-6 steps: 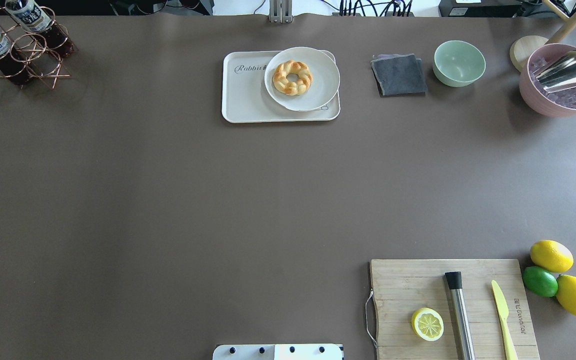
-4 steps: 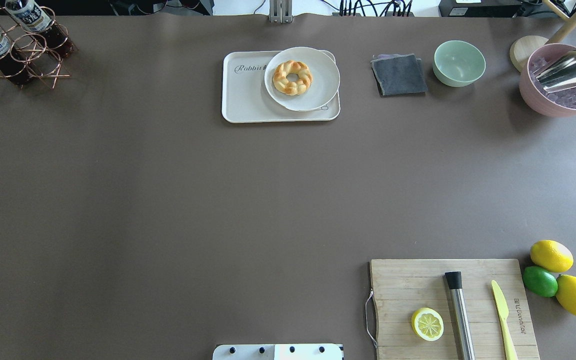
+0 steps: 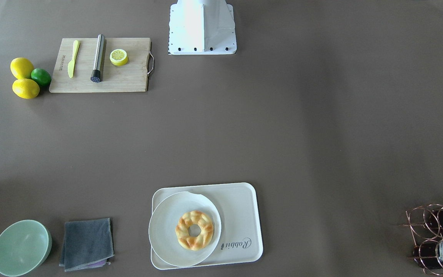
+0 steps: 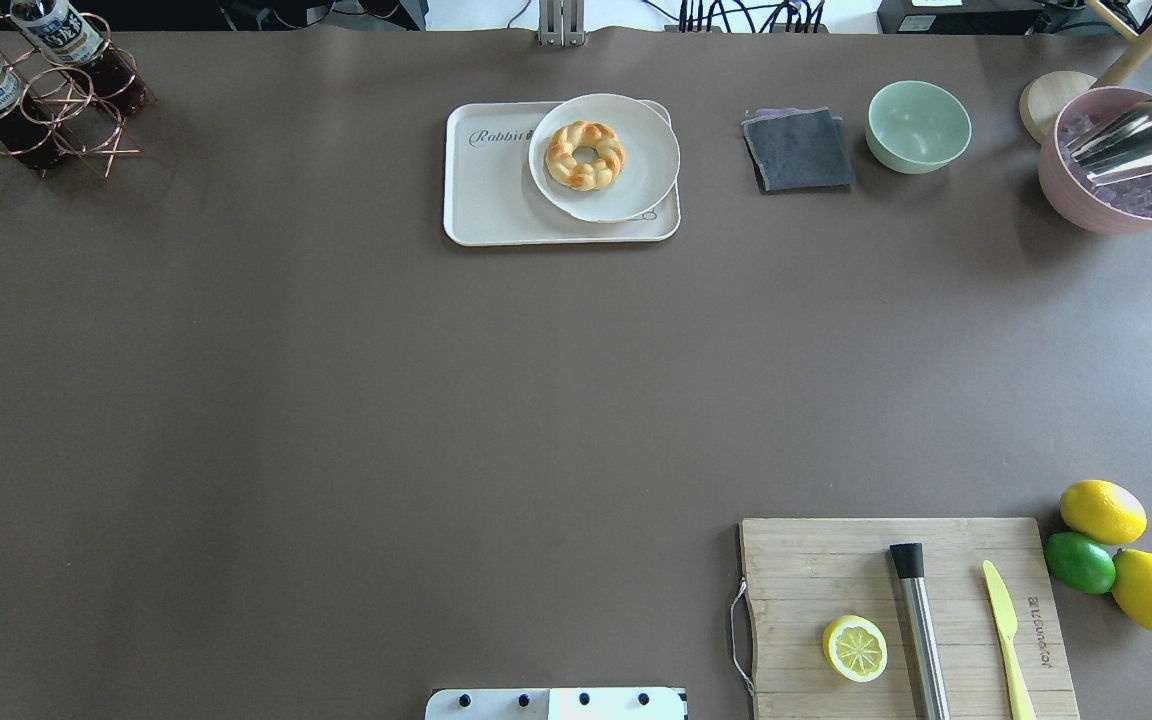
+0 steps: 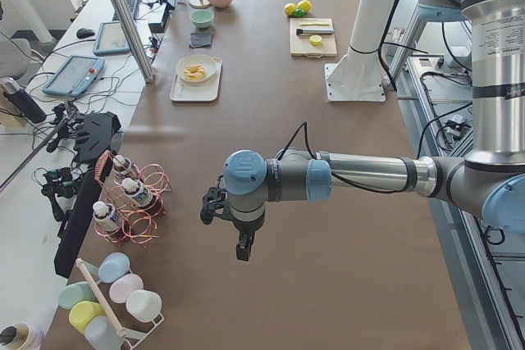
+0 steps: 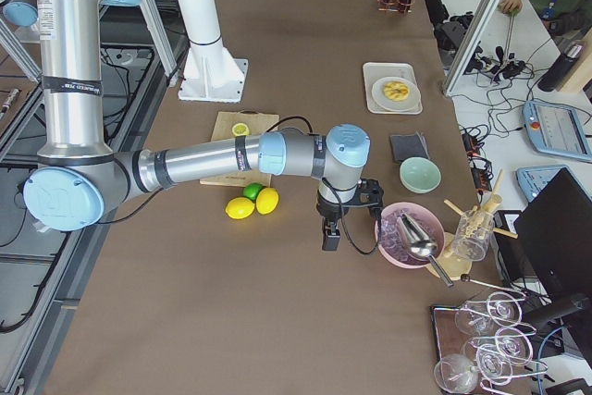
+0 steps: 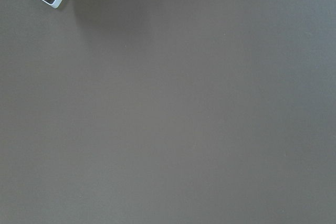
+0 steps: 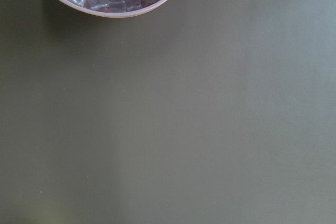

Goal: Place tea on tray

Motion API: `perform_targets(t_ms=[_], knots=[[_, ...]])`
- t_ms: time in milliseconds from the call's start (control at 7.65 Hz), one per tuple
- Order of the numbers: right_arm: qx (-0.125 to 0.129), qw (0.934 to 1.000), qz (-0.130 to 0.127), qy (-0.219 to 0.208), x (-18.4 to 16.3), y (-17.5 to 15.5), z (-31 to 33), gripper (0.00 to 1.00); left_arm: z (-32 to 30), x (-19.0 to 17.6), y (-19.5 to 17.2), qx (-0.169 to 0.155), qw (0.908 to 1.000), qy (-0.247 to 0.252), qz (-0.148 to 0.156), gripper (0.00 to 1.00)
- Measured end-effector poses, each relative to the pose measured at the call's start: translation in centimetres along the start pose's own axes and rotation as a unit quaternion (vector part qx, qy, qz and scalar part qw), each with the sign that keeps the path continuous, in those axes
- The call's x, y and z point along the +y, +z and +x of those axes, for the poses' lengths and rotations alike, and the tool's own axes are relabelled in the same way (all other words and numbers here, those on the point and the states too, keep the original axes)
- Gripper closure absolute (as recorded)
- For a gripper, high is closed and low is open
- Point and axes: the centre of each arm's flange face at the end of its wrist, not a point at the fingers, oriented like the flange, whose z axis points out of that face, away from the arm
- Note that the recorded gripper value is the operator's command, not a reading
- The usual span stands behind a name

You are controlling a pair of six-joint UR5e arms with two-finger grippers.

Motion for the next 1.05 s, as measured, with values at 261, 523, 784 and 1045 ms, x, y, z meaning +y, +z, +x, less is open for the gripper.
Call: perform_targets(t_ms=[261,523,784,1045], knots=[[0.0,0.9999,0.009,-0.007,-0.1,-0.8,-0.6,0.0,0.0,0.0,-0.3,0.0,1.0,0.001,0.003,0.01],[0.001,0.9999,0.01,-0.008,-0.2,-0.9,-0.8,0.0,0.2,0.0,-0.9,-0.001,0.9999,0.004,0.01,0.01],[0.001,0.9997,0.018,-0.015,-0.4,-1.2,-1.0,0.0,0.5,-0.9,-1.6,-0.003,0.9998,0.007,0.017,0.01],[0.001,0.9974,0.056,-0.046,-0.4,-0.9,-0.8,0.0,1.1,-2.9,-2.7,-0.008,0.9993,0.019,0.03,0.01]])
